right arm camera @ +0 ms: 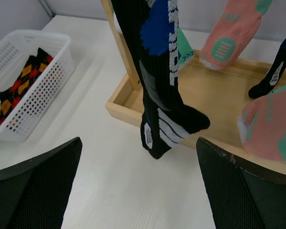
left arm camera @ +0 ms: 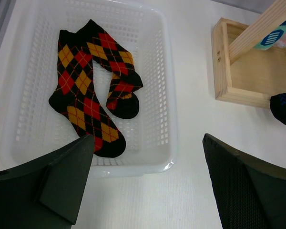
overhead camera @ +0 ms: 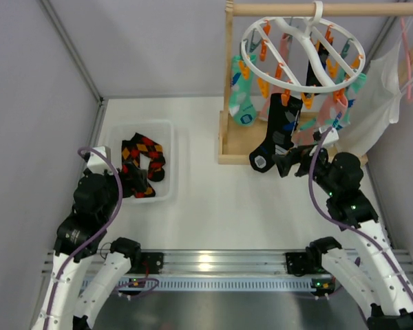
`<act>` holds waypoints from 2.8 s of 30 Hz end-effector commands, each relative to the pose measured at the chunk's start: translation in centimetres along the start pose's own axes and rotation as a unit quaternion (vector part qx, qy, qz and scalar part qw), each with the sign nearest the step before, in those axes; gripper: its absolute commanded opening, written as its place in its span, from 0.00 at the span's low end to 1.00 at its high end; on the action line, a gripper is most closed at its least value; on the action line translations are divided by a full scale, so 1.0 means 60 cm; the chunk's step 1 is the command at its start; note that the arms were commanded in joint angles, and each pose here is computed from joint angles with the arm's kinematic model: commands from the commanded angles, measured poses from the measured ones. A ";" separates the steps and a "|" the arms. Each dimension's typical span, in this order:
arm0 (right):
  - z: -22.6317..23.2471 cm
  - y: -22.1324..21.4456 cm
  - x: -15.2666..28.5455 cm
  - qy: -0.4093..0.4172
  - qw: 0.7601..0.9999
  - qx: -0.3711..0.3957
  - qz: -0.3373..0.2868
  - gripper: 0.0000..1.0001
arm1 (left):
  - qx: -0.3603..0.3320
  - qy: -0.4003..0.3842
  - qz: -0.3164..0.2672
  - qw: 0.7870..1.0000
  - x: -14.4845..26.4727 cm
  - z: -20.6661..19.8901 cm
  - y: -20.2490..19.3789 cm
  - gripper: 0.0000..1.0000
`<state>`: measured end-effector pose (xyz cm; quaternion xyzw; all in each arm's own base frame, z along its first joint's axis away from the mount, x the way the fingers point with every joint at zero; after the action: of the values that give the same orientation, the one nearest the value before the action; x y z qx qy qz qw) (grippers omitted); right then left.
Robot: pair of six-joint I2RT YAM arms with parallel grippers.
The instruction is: Remove the socks clipped to the hanger
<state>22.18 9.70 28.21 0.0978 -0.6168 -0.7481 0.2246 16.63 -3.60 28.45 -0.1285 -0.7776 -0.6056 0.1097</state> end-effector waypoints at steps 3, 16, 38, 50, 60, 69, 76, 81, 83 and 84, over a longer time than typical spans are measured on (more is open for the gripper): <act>0.001 0.079 -0.046 0.032 0.990 0.093 -0.099 0.99 | 0.006 -0.020 -0.014 1.000 -0.004 -0.012 0.008 0.99; -0.018 0.033 -0.127 0.096 0.979 0.151 -0.094 0.84 | -0.004 -0.070 0.014 0.997 -0.011 -0.042 0.009 0.99; 0.061 -0.017 -0.148 0.123 0.982 0.038 -0.135 0.00 | 0.076 -0.156 -0.063 0.983 -0.051 -0.230 0.276 0.99; 0.111 -0.054 -0.173 -0.014 0.991 0.040 -0.126 0.00 | -0.095 -0.113 -0.113 0.983 -0.048 -0.459 0.278 0.99; 0.175 -0.065 -0.213 -0.078 0.987 0.089 -0.106 0.00 | -0.166 -0.159 -0.117 0.966 -0.064 -0.559 0.263 0.97; 0.229 -0.071 -0.234 -0.085 0.981 0.145 -0.095 0.00 | -0.209 -0.126 -0.137 0.960 -0.105 -0.602 0.261 0.92; 0.249 -0.065 -0.240 -0.085 0.978 0.166 -0.090 0.00 | -0.230 -0.083 -0.132 0.961 -0.146 -0.611 0.236 0.86; 0.257 -0.066 -0.247 -0.088 0.973 0.199 -0.082 0.00 | -0.231 -0.073 -0.131 0.961 -0.164 -0.611 0.234 0.86; 0.259 -0.066 -0.250 -0.089 0.971 0.209 -0.079 0.00 | -0.236 -0.068 -0.134 0.960 -0.172 -0.613 0.235 0.84; 0.261 -0.066 -0.250 -0.088 0.970 0.211 -0.078 0.00 | -0.237 -0.063 -0.135 0.960 -0.178 -0.611 0.238 0.83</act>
<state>28.43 29.46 24.99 0.1093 -0.7606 -0.6350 0.0796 31.33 -37.61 44.53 -0.1167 -0.6088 -0.7829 -0.0528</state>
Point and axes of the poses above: each gripper's point midway between its finger pads, its own x axis back along the fingers, its own z axis along the line the jaws close on, y = z × x, the point moved 4 cm from there along x, back along the fingers, and after that the axes turned 2 degrees about -x, right-handed, at the moved point
